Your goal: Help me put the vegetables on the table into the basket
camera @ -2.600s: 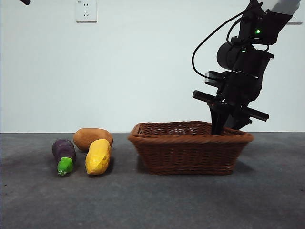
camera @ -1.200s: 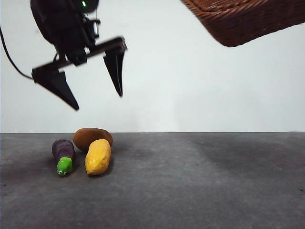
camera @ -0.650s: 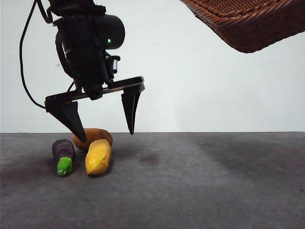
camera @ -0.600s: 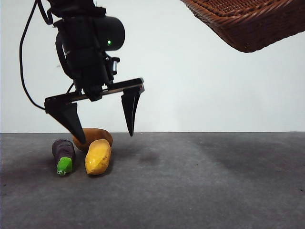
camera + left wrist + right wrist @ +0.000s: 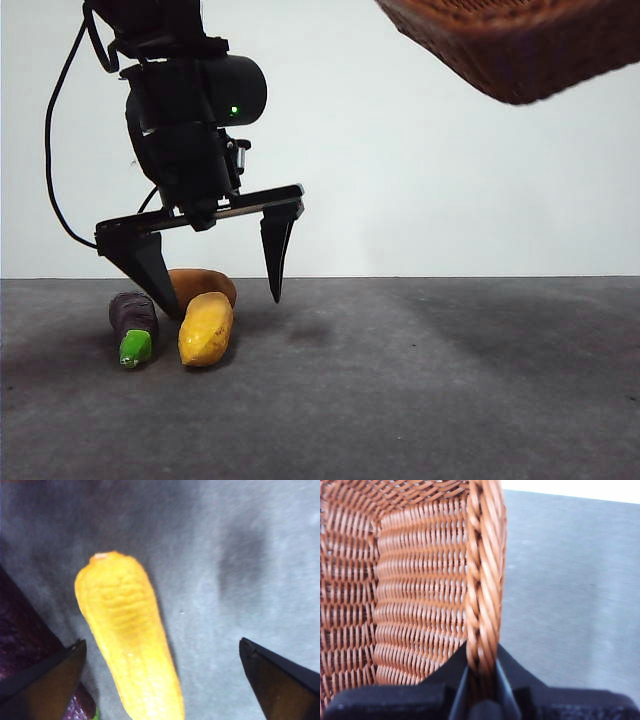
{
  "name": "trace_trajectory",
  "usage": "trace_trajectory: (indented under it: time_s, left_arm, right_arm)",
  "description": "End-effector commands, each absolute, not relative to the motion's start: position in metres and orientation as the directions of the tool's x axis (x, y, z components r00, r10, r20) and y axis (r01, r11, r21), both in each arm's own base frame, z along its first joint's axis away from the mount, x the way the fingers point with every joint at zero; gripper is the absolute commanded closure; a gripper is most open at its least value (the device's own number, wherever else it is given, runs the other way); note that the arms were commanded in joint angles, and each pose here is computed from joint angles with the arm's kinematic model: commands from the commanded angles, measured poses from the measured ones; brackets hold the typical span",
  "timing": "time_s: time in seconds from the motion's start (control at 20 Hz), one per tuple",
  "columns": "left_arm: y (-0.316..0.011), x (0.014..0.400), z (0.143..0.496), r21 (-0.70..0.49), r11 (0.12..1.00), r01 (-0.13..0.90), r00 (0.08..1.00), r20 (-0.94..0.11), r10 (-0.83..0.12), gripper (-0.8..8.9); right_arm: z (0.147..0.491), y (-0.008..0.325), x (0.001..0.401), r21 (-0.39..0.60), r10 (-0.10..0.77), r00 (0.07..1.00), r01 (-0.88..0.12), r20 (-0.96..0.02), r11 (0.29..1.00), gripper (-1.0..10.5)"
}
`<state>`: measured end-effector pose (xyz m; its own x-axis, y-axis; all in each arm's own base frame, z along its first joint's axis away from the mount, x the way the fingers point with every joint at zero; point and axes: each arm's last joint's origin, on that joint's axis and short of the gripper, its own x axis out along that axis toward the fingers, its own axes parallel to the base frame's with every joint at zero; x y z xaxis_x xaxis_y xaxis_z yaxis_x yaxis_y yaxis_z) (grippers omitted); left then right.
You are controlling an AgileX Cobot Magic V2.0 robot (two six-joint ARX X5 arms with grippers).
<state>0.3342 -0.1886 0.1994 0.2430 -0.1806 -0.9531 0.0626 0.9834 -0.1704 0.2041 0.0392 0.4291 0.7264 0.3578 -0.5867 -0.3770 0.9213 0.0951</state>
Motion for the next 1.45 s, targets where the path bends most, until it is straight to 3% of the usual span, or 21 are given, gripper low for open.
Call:
trace_trajectory:
  time_s: [0.05,0.25,0.7,0.85,0.95,1.25,1.45]
  left_arm:
    - [-0.189,0.336,0.184,-0.146,0.988,0.041,0.198,-0.968,-0.152,1.67]
    - [-0.193,0.336,0.182,-0.145,0.988,0.048,0.213,-0.965,-0.152,1.7]
    - [-0.195,0.338,0.182,-0.157,0.986,0.049,0.233,-0.959,-0.164,6.59]
    - [-0.196,0.34,0.183,-0.182,0.982,0.056,0.25,-0.949,-0.19,7.03]
    - [-0.198,0.341,0.184,-0.208,0.976,0.065,0.254,-0.942,-0.218,8.03]
    - [-0.198,0.343,0.191,-0.228,0.954,0.195,0.267,-0.924,-0.275,8.21]
    - [-0.191,0.335,0.225,-0.206,0.925,0.32,0.34,-0.886,-0.315,8.21]
  right_arm:
    - [0.431,0.04,0.203,0.105,0.377,0.733,-0.39,-0.566,0.915,9.6]
    - [0.431,0.04,0.203,0.105,0.377,0.733,-0.39,-0.566,0.915,9.6]
    - [0.431,0.04,0.203,0.101,0.377,0.733,-0.392,-0.567,0.914,9.6]
    - [0.431,0.04,0.203,0.098,0.377,0.733,-0.394,-0.567,0.914,9.6]
    - [0.431,0.04,0.203,0.098,0.377,0.732,-0.394,-0.567,0.914,9.6]
    - [0.427,0.04,0.206,0.104,0.366,0.718,-0.382,-0.593,0.918,9.6]
    - [0.409,0.04,0.218,0.105,0.319,0.678,-0.337,-0.662,0.936,9.6]
